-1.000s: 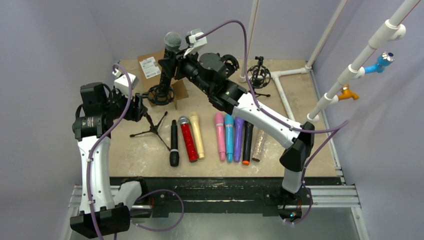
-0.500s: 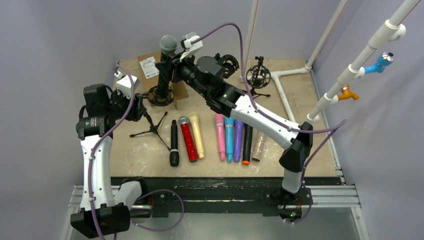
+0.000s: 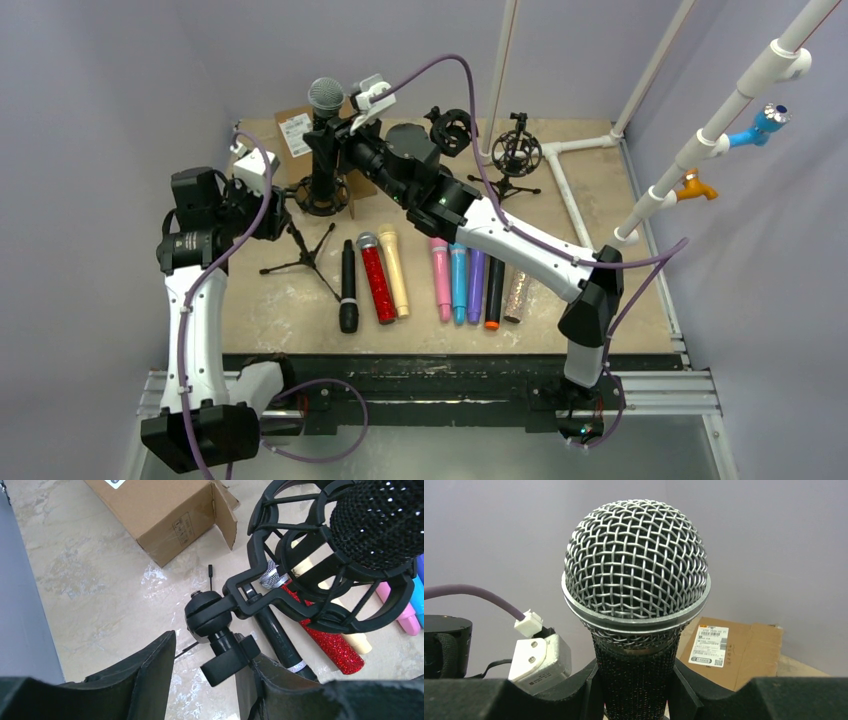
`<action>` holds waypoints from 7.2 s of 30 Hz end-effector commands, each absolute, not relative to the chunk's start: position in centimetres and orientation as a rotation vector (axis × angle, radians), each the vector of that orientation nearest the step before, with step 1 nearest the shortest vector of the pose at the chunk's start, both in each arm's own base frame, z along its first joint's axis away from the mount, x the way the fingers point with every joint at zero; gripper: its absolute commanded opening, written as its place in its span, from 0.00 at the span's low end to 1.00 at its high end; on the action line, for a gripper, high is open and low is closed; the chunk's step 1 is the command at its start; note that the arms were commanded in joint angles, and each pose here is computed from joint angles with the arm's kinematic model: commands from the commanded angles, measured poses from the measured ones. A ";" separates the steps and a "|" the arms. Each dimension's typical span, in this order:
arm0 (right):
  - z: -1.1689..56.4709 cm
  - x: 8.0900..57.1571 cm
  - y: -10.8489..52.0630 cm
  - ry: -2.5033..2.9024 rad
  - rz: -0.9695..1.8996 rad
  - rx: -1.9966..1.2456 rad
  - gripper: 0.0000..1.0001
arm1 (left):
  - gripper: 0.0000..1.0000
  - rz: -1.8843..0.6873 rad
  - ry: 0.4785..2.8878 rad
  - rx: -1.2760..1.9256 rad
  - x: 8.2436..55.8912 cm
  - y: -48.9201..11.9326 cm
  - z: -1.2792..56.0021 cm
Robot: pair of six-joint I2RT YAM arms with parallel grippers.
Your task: Attach the microphones to the stand
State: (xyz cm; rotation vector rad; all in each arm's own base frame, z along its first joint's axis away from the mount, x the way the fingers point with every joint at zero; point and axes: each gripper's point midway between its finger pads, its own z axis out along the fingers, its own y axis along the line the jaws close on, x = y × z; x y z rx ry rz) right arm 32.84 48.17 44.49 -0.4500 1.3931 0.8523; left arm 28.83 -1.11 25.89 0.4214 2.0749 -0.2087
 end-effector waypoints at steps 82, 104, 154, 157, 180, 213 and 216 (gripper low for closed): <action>51.4 29.9 40.5 1.319 0.587 -0.453 0.86 | 0.19 -0.591 2.069 0.456 39.7 -9.0 19.0; 44.9 34.6 43.3 1.474 0.611 -0.470 0.35 | 0.19 -0.598 2.089 0.446 40.2 -9.4 18.5; 39.5 32.0 36.4 1.604 0.552 -0.340 0.76 | 0.90 0.006 2.119 0.419 49.4 1.1 16.4; 39.0 31.9 36.7 1.614 0.561 -0.348 0.75 | 0.90 0.091 2.142 0.404 49.8 2.4 15.4; 37.4 31.3 36.2 1.636 0.571 -0.349 0.70 | 0.83 0.156 2.178 0.069 42.3 8.6 19.6; 35.7 31.2 37.0 1.662 0.592 -0.368 0.68 | 0.86 0.820 2.152 0.236 50.6 8.1 18.1; 35.8 31.2 37.0 1.663 0.592 -0.370 0.68 | 0.82 0.827 2.144 0.155 49.7 9.9 19.3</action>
